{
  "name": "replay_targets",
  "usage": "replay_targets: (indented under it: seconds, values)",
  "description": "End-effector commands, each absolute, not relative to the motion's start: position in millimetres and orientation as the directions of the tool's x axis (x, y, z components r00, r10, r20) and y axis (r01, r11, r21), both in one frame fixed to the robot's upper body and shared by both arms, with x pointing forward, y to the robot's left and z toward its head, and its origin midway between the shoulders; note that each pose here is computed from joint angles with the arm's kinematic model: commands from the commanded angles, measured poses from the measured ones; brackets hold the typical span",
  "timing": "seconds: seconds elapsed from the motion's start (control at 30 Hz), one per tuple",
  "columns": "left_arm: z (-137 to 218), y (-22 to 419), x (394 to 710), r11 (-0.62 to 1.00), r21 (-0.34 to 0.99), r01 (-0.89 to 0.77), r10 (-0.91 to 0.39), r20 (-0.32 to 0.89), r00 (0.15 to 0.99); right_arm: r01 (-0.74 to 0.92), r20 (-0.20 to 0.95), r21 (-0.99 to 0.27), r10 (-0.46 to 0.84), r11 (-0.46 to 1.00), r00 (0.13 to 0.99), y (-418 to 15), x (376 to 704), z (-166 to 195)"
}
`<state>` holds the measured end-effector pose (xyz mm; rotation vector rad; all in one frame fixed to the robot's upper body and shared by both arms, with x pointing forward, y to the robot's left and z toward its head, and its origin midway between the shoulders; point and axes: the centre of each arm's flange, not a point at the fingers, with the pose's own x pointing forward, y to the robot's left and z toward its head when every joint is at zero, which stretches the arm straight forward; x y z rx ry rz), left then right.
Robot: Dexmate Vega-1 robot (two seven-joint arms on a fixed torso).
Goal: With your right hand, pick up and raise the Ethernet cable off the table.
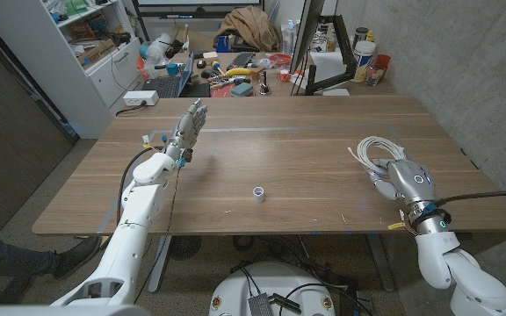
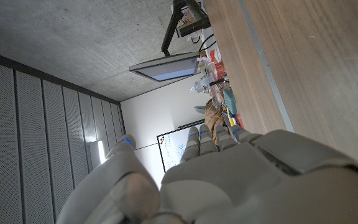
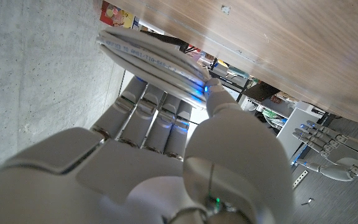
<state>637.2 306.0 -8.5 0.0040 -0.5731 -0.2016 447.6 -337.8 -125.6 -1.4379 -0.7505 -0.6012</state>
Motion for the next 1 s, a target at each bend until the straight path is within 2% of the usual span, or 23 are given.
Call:
replay_targets:
  seconds: [0.03,1.0]
  values:
    - [-6.3,301.7,635.4,0.980,0.063,0.190,-0.194,0.545,0.816,0.782,0.782,-0.622,0.082,0.049,0.617,-340.0,440.3,-113.0]
    - [3.3,297.5,638.6,0.977,0.075,0.202,-0.209,0.558,0.803,0.834,0.836,-0.547,0.088,0.073,0.541,-341.5,427.0,-82.4]
